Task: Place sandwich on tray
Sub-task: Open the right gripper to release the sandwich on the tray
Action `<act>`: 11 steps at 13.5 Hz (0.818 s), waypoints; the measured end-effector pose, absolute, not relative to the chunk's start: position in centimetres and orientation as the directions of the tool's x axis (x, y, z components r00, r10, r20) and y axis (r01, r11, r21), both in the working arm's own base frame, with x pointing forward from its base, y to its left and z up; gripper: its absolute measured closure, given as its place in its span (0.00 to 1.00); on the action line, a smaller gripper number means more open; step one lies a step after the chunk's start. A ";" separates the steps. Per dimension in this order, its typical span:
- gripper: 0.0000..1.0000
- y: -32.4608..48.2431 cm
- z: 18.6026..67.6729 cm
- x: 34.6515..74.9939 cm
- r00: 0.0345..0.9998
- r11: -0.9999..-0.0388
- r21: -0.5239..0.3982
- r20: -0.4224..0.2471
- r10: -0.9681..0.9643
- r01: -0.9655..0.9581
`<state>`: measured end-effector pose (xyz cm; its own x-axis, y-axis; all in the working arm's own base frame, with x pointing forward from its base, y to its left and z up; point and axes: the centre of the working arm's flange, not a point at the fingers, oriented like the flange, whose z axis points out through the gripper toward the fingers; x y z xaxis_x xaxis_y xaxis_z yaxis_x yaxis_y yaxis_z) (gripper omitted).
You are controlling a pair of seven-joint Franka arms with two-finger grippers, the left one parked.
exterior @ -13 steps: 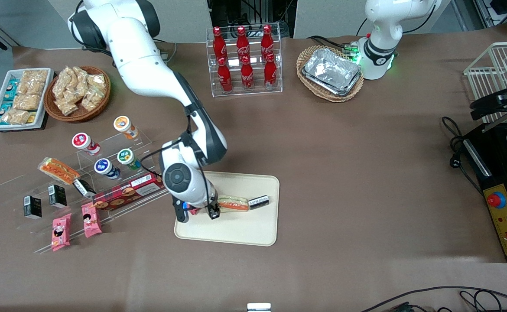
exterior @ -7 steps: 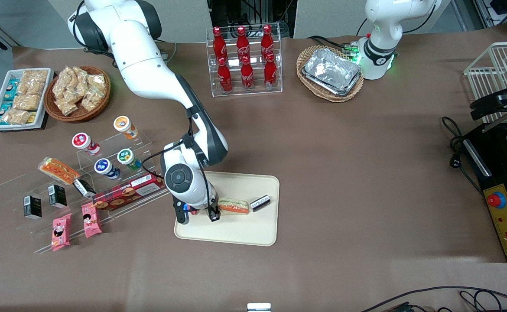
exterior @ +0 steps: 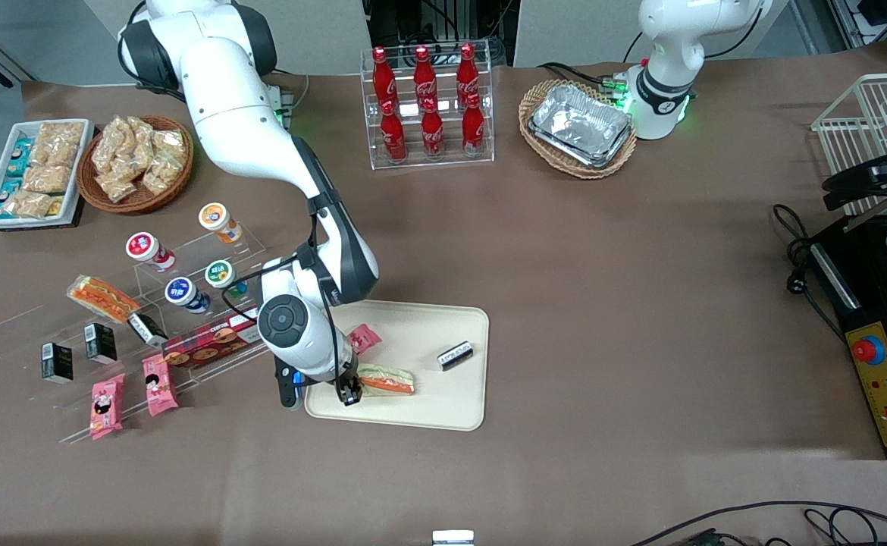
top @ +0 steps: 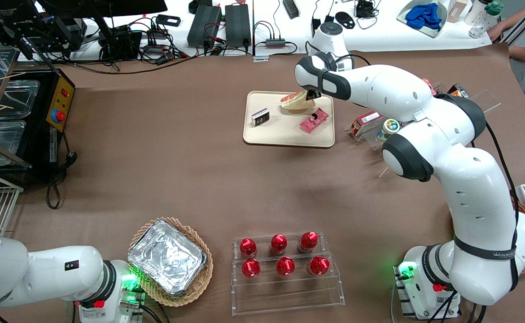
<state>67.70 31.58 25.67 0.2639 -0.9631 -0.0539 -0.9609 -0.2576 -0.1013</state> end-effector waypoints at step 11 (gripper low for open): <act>0.15 32.9 25.1 67.7 0.264 -0.254 -0.155 -0.049 -0.963 -0.955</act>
